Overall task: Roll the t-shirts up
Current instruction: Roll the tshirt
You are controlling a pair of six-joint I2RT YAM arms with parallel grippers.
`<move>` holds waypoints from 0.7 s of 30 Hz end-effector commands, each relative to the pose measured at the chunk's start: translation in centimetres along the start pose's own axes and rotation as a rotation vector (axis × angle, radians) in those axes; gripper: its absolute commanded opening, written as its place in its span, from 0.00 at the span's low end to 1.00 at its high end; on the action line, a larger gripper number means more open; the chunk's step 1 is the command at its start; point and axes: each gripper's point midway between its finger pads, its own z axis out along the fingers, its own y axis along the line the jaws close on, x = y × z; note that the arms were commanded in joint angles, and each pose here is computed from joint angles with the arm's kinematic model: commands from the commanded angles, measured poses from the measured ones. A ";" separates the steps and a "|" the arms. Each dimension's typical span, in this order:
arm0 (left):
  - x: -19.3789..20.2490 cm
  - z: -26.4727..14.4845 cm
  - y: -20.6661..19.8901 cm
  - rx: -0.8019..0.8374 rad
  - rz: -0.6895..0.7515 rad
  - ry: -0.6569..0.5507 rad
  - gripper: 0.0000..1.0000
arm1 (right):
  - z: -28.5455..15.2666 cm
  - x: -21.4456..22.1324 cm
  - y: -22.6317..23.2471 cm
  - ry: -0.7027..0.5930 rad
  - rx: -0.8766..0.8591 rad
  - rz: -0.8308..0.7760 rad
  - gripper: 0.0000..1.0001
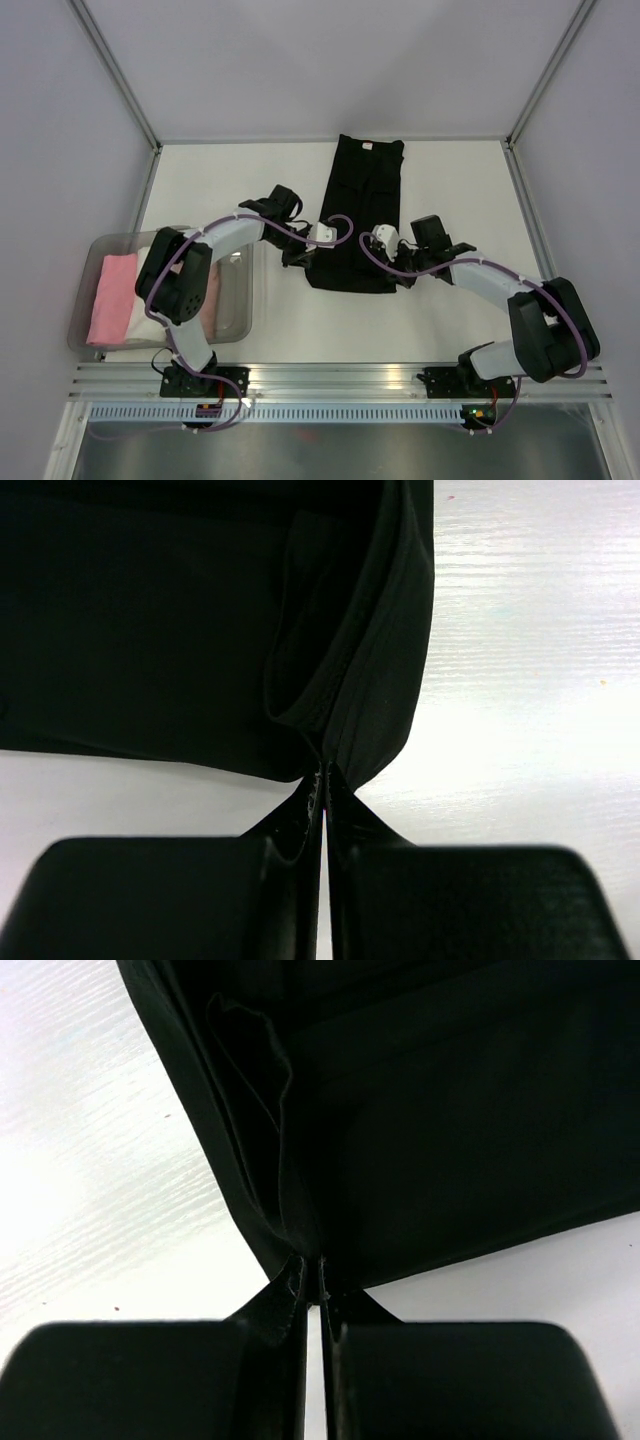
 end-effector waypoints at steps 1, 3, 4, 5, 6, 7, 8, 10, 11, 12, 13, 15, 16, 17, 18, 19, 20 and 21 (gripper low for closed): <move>-0.7 -0.3 0.6 -0.004 -0.079 -0.009 0.02 | -0.2 -1.7 -1.5 -0.040 0.037 0.029 0.07; -0.6 -0.2 0.7 -0.006 -0.094 -0.006 0.02 | -0.3 -1.7 -2.1 -0.036 0.061 0.063 0.16; -0.6 -0.1 0.6 -0.004 -0.099 -0.005 0.02 | -0.3 -1.7 -2.4 -0.036 0.071 0.075 0.19; -0.5 0.0 0.7 -0.003 -0.113 -0.004 0.02 | -0.4 -1.5 -2.7 -0.034 0.079 0.093 0.24; -0.6 -0.1 0.9 -0.007 -0.116 -0.003 0.02 | -0.5 -1.4 -2.9 -0.034 0.090 0.121 0.27; -0.8 -0.1 1.0 -0.009 -0.122 -0.006 0.02 | -0.7 -1.5 -3.2 -0.040 0.104 0.137 0.28; -0.9 0.0 1.0 -0.008 -0.144 -0.006 0.02 | -1.1 -1.7 -3.7 -0.055 0.120 0.158 0.30; -1.5 -0.2 1.6 -0.018 -0.151 -0.019 0.02 | -1.6 -2.2 -4.3 -0.084 0.143 0.213 0.34; -1.8 -0.3 1.6 -0.018 -0.162 -0.028 0.02 | -2.3 -2.4 -4.7 -0.101 0.161 0.232 0.38; -2.0 -0.4 1.7 -0.020 -0.163 -0.034 0.02 | -2.6 -2.6 -4.9 -0.109 0.169 0.246 0.40; -2.2 -0.5 1.8 -0.021 -0.173 -0.037 0.02 | -3.3 -2.9 -5.1 -0.120 0.182 0.264 0.41; -2.3 -0.5 1.9 -0.025 -0.181 -0.037 0.02 | -3.9 -3.5 -4.9 -0.135 0.183 0.269 0.41; -2.3 -0.5 1.9 -0.025 -0.183 -0.035 0.02 | -4.2 -3.7 -4.8 -0.141 0.183 0.275 0.41; -2.2 -0.5 1.9 -0.026 -0.188 -0.033 0.02 | -4.6 -4.3 -4.5 -0.165 0.182 0.293 0.41; -2.1 -0.4 1.8 -0.025 -0.190 -0.028 0.02 | -4.7 -4.8 -4.0 -0.186 0.162 0.302 0.41; -1.9 -0.4 1.9 -0.026 -0.193 -0.024 0.02 | -4.7 -5.1 -3.9 -0.208 0.163 0.320 0.40; -1.7 -0.3 1.9 -0.028 -0.200 -0.016 0.02 | -4.7 -5.4 -3.4 -0.222 0.156 0.346 0.38; -1.6 -0.2 1.9 -0.030 -0.205 -0.012 0.02 | -4.3 -5.6 -2.8 -0.225 0.143 0.350 0.36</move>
